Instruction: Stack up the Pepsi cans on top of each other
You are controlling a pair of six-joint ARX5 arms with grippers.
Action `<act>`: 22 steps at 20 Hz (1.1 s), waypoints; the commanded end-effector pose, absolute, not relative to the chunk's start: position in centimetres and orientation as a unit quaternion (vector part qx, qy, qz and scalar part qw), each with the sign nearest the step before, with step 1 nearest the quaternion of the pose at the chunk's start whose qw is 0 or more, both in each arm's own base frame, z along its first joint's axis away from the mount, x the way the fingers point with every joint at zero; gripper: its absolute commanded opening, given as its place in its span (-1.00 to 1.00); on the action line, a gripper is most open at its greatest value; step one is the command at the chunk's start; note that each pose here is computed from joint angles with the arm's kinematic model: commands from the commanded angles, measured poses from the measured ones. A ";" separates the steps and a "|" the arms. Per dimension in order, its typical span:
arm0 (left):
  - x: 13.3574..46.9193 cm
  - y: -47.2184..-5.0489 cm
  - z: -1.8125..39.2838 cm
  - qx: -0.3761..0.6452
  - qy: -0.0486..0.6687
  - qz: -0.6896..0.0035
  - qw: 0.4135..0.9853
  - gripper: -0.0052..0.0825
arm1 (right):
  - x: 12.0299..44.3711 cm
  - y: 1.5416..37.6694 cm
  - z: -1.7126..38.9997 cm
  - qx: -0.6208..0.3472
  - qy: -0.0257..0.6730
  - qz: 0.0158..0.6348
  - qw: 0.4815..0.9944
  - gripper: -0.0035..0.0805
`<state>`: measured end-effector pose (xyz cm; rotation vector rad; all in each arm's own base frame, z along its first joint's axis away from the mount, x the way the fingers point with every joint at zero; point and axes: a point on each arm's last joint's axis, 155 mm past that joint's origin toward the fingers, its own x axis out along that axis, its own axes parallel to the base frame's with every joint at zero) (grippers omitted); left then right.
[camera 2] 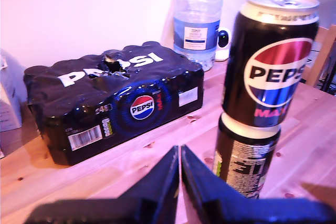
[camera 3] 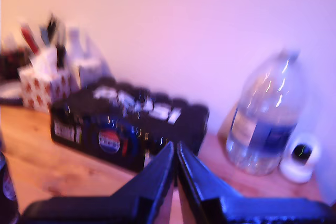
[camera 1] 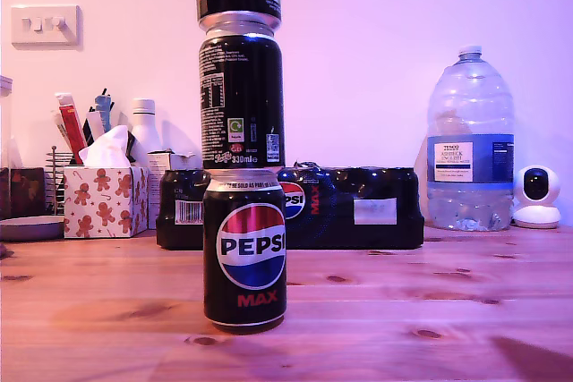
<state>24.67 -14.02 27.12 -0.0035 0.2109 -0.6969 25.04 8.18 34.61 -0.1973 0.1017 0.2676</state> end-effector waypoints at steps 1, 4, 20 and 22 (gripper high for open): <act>24.5 -13.9 28.0 -0.001 0.088 -0.340 0.936 -0.94 | 26.0 8.2 33.3 -0.065 0.052 0.127 0.988 -0.95; 24.4 -13.8 28.2 -0.001 0.084 -0.340 0.937 -0.94 | 27.3 7.1 31.0 -0.069 0.060 0.104 0.990 -0.95; 24.7 -12.9 25.3 -0.046 0.052 -0.318 0.946 -0.94 | 28.1 3.1 29.0 -0.062 0.043 0.085 0.994 -0.95; 24.8 -12.1 24.8 -0.046 0.049 -0.295 0.953 -0.94 | 27.8 3.0 27.6 -0.062 0.040 0.083 0.994 -0.95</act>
